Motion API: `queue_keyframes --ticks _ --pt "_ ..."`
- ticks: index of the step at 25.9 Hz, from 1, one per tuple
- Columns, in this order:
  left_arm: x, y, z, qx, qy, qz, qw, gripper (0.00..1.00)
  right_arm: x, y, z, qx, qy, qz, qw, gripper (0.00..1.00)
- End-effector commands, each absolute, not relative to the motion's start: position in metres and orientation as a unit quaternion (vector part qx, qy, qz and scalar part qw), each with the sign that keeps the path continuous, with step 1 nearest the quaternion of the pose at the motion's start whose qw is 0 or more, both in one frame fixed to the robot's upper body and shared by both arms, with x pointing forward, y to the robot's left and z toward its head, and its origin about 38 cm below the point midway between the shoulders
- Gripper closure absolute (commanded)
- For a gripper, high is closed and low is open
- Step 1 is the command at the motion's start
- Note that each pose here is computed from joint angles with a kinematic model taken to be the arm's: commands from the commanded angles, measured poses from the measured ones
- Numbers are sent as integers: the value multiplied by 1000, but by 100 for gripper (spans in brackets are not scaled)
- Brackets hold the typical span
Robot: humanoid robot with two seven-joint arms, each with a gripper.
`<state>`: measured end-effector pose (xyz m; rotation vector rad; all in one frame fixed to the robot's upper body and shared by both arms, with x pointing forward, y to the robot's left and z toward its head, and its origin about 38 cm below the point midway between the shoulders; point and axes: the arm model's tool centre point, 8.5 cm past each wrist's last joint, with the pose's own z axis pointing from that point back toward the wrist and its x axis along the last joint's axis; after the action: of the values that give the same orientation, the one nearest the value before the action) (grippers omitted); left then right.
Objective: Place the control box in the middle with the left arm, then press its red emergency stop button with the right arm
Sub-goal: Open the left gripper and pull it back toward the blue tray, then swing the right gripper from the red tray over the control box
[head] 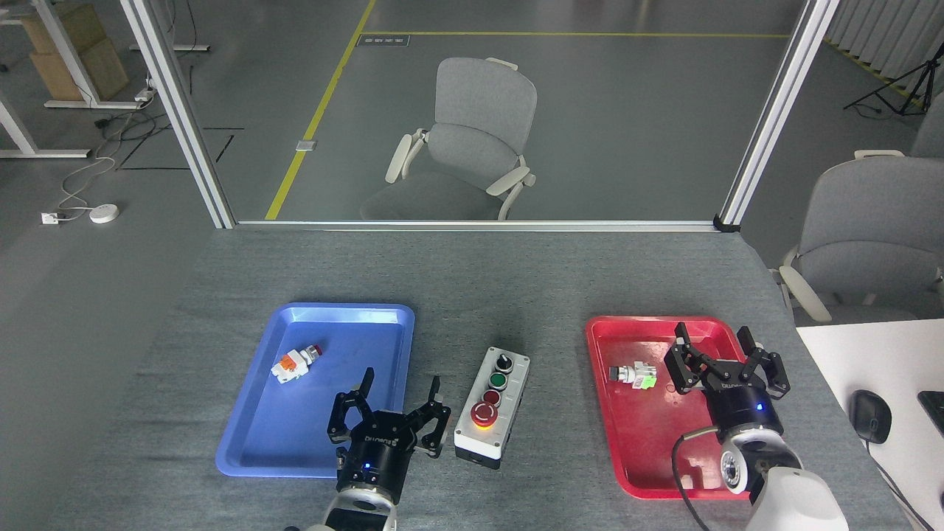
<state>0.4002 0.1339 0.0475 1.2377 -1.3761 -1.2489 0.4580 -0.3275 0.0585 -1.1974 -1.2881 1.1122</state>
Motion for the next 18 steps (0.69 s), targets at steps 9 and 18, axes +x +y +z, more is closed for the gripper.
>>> queue_keyframes --ticks 9,18 --pt "421 237 79 520 -565 -453 452 1 477 -258 106 -390 -697 480 364 98" --pt "422 283 53 530 -519 -477 471 2 454 -152 90 -218 -756 559 263 100"
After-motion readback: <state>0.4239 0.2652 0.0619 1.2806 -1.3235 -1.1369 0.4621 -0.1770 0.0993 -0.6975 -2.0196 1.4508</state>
